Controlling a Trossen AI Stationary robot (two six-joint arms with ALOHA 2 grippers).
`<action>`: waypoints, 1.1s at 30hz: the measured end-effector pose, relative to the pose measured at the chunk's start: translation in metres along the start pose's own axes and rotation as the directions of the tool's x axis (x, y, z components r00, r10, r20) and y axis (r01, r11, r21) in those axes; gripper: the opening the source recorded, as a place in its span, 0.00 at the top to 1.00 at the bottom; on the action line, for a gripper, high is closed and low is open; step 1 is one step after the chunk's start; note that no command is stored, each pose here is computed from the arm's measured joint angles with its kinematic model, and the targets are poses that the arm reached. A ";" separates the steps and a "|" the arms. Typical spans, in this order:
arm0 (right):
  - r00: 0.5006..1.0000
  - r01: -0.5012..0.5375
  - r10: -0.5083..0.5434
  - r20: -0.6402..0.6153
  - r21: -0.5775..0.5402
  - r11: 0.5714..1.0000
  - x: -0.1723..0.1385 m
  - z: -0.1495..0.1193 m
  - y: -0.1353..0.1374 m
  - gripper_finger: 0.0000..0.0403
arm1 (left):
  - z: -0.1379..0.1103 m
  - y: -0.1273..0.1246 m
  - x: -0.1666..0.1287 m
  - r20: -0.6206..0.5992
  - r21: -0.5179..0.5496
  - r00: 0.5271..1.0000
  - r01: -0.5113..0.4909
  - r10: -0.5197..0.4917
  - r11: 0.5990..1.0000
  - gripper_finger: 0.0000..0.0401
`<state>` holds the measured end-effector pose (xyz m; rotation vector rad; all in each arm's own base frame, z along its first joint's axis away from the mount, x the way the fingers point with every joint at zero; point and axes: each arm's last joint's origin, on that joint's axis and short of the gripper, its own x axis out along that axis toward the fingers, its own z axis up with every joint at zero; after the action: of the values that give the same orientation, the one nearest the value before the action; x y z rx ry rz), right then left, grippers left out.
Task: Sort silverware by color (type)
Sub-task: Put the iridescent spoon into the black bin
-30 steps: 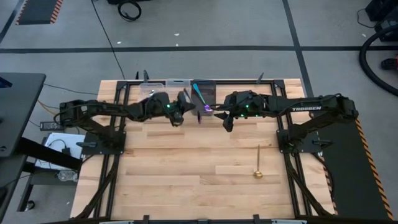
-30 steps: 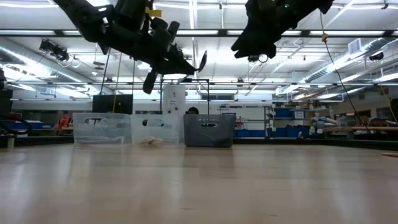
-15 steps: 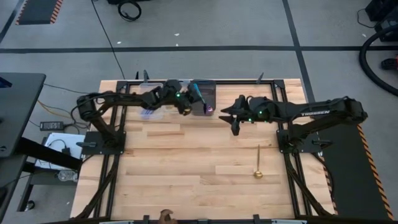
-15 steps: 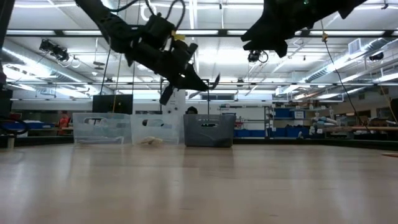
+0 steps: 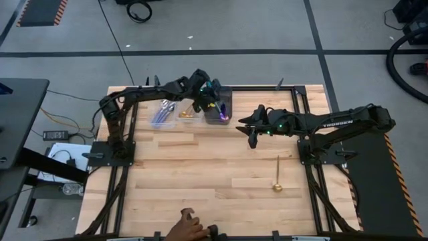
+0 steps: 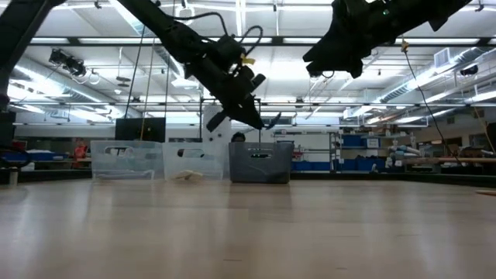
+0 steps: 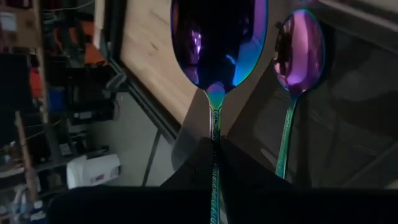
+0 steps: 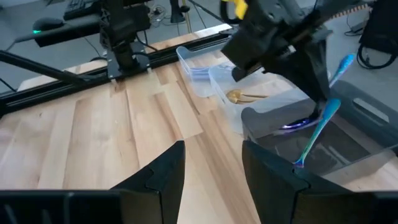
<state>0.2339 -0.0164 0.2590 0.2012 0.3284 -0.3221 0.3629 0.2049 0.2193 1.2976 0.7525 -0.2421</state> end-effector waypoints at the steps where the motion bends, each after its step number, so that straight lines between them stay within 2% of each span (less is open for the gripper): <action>1: 1.000 -0.001 0.001 -0.001 0.000 1.000 0.000 0.000 0.000 0.58 | -0.001 0.001 0.004 0.001 0.003 1.000 0.009 -0.009 1.000 0.96; 7: 1.000 -0.004 0.004 -0.010 -0.001 1.000 0.000 -0.001 0.001 0.58 | -0.004 0.008 0.023 0.007 -0.002 0.996 0.085 -0.085 0.996 0.96; 12: 1.000 -0.005 0.005 -0.010 -0.011 1.000 0.000 -0.001 0.001 0.58 | -0.008 0.009 0.026 0.008 0.006 0.988 0.153 -0.153 0.988 0.96; 20: 1.000 -0.007 0.007 0.001 -0.016 1.000 0.000 0.000 0.002 0.58 | -0.013 0.008 0.029 0.035 0.018 0.989 0.146 -0.147 0.989 0.96; 25: 1.000 -0.020 0.020 0.000 -0.015 1.000 -0.001 -0.001 0.005 0.58 | -0.015 -0.004 0.041 0.034 0.040 0.980 0.194 -0.195 0.980 0.96; 33: 1.000 -0.027 0.027 0.002 -0.012 1.000 -0.002 -0.001 0.007 0.58 | -0.020 -0.009 0.047 0.018 0.025 0.978 0.208 -0.208 0.978 0.96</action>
<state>0.2346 -0.0090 0.2597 0.1931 0.3254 -0.2931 0.3851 0.2327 0.1815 1.2365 0.8713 -0.4330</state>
